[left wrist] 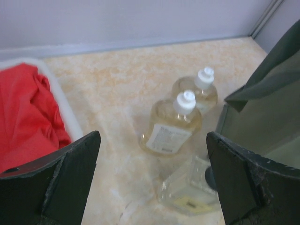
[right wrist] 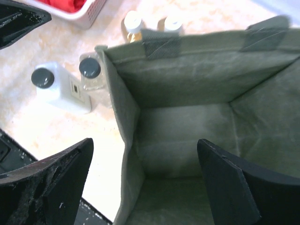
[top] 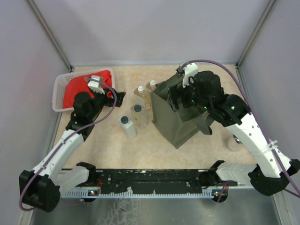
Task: Place the personal care products into the canvas bag
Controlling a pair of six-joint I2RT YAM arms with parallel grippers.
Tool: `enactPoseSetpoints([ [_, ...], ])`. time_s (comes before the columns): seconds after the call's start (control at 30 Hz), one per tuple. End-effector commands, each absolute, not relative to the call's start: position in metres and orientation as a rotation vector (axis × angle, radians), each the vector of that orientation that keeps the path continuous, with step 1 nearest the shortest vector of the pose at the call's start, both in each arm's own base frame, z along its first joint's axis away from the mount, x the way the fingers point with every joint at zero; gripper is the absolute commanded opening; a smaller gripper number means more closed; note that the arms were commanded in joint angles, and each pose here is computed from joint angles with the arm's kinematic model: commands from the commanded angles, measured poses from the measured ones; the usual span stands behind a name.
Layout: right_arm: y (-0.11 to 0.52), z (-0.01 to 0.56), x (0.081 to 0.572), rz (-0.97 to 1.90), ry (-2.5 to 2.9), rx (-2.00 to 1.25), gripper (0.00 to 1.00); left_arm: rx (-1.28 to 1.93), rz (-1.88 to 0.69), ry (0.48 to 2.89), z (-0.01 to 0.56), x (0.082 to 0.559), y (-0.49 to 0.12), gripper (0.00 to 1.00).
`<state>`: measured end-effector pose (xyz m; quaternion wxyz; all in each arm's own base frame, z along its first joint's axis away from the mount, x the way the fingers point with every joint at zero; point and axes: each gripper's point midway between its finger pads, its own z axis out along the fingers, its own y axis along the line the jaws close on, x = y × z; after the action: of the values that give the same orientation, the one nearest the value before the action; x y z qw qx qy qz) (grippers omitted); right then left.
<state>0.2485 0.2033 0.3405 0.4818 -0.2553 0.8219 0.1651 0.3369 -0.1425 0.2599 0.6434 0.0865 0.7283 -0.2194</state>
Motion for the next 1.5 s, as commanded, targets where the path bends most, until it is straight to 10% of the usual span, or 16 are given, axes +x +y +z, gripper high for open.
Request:
enactPoseSetpoints([
  [0.0, 0.186, 0.381, 0.251, 0.346, 1.891, -0.549, 0.93, 0.275, -0.515, 1.547, 0.311, 0.363, -0.161, 1.0],
  [0.53, 0.014, 0.387, 0.23, -0.315, 1.82, 0.19, 0.99, 0.371, -0.615, 1.555, 0.316, 0.411, -0.199, 1.0],
  [1.47, -0.09, 0.225, 0.23, -0.295, 2.196, 0.78, 0.99, 0.562, -0.935, 1.423, 0.361, 0.413, -0.26, 1.0],
])
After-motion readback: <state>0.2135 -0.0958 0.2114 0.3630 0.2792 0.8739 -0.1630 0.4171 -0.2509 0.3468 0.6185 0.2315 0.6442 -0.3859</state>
